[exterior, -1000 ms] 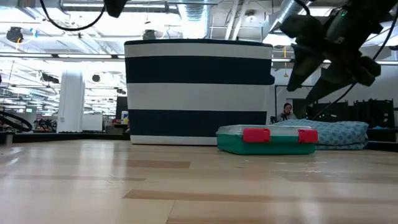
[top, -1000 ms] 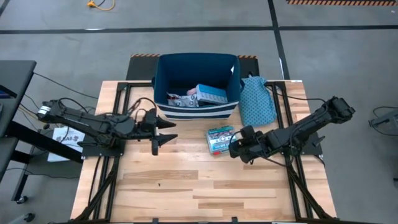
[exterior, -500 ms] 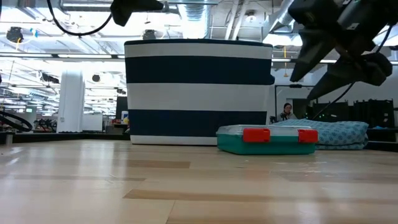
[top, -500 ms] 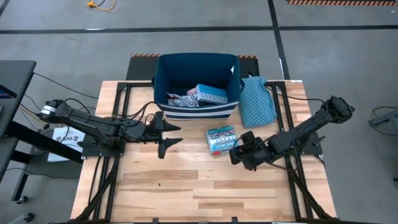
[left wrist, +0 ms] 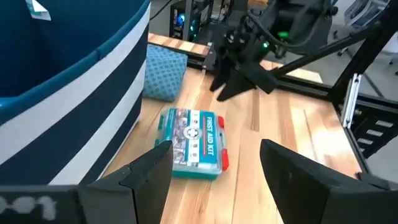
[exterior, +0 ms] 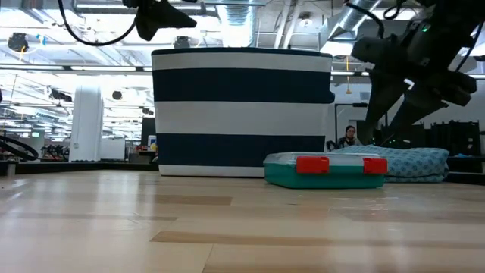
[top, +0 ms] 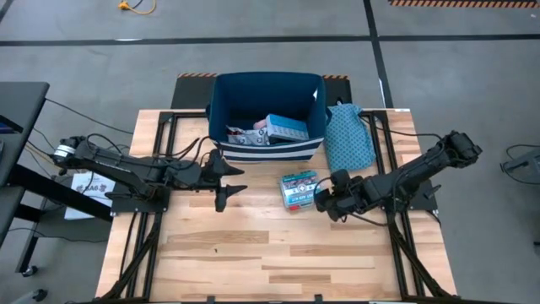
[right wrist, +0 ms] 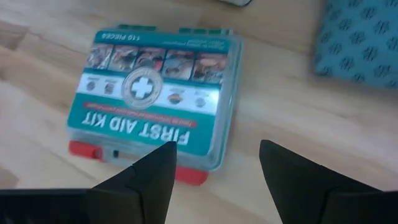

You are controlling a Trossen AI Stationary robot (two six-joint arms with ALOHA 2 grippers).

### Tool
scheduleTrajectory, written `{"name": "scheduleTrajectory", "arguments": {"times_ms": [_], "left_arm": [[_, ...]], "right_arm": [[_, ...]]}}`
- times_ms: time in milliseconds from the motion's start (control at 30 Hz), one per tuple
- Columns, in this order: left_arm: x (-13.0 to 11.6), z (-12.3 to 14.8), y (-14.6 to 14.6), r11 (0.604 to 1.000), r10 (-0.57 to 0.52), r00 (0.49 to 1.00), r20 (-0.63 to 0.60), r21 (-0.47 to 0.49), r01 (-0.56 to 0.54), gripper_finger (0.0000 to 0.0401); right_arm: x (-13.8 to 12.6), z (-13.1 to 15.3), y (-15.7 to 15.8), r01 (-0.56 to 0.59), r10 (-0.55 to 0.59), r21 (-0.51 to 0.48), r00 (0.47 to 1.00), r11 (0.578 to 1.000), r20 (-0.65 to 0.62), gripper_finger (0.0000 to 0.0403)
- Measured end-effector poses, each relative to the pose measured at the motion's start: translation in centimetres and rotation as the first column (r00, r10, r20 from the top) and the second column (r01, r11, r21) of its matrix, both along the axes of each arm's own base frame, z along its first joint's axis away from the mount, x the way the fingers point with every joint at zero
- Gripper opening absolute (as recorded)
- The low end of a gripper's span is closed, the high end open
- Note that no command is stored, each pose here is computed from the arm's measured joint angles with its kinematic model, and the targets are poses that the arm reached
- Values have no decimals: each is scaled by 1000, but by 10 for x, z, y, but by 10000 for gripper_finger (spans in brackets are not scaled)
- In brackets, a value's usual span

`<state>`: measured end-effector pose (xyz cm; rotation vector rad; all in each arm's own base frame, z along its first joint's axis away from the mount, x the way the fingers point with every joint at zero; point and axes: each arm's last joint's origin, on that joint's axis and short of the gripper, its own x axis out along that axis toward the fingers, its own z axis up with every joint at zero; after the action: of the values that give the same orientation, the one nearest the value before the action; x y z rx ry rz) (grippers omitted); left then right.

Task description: Pick & place medical supplies in basket/bin

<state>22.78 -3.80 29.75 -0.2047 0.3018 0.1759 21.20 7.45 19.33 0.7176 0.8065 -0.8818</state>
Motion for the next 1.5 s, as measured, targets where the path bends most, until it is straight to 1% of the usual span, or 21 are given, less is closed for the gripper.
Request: {"name": "scheduleTrajectory", "arguments": {"times_ms": [100, 267, 333, 400, 567, 700, 767, 900, 1000, 1100, 1133, 1167, 1300, 1400, 1500], "left_arm": [[1, -5, 0, 1000, 5, 999, -36, -7, -6, 231], [6, -18, -1, 1000, 19, 991, -131, -21, -22, 231], [7, -29, -2, 999, 24, 979, -202, -18, -28, 231], [13, -36, -3, 999, 21, 972, -234, -27, -28, 231], [25, -59, -7, 1000, -4, 940, -341, -28, -6, 231], [32, -69, -9, 999, -23, 929, -371, -36, 10, 231], [35, -70, -9, 999, -23, 932, -362, -38, 10, 231], [35, -71, -9, 1000, -17, 929, -369, -31, 6, 231], [34, -72, -8, 1000, -16, 922, -387, -18, 10, 231], [32, -74, -8, 1000, -24, 912, -410, 9, 30, 231], [32, -74, -7, 999, -28, 908, -419, 21, 40, 231], [32, -75, -7, 998, -31, 905, -425, 32, 50, 231], [29, -77, -7, 994, -34, 886, -462, 77, 79, 231], [27, -79, -6, 992, -25, 871, -491, 99, 84, 231], [26, -80, -5, 991, -22, 861, -508, 103, 86, 231]], "right_arm": [[2, 0, -7, -14, 14, -15, 1000, 1000, -22, 222], [4, -1, -17, -26, 24, -16, 997, 1000, -71, 217], [4, -1, -21, -20, 18, -18, 996, 1000, -82, 214], [3, -1, -24, -11, 9, -22, 994, 1000, -105, 210], [3, -2, -29, -43, 39, -23, 988, 999, -149, 200], [3, -2, -33, -76, 72, -17, 982, 997, -176, 190], [3, -2, -34, -102, 96, -19, 975, 995, -198, 180], [3, -3, -38, -209, 200, -7, 946, 978, -253, 142], [5, -3, -43, -329, 317, 11, 899, 944, -303, 92], [6, -4, -48, -461, 445, 43, 824, 886, -350, 31], [5, -4, -50, -500, 483, 53, 796, 865, -366, 16], [5, -4, -52, -538, 517, 58, 766, 841, -382, 9], [6, -4, -59, -672, 627, 67, 644, 737, -439, 15], [6, -4, -65, -742, 689, 92, 560, 664, -460, 4], [7, -5, -70, -792, 741, 122, 489, 598, -461, 3]]}}
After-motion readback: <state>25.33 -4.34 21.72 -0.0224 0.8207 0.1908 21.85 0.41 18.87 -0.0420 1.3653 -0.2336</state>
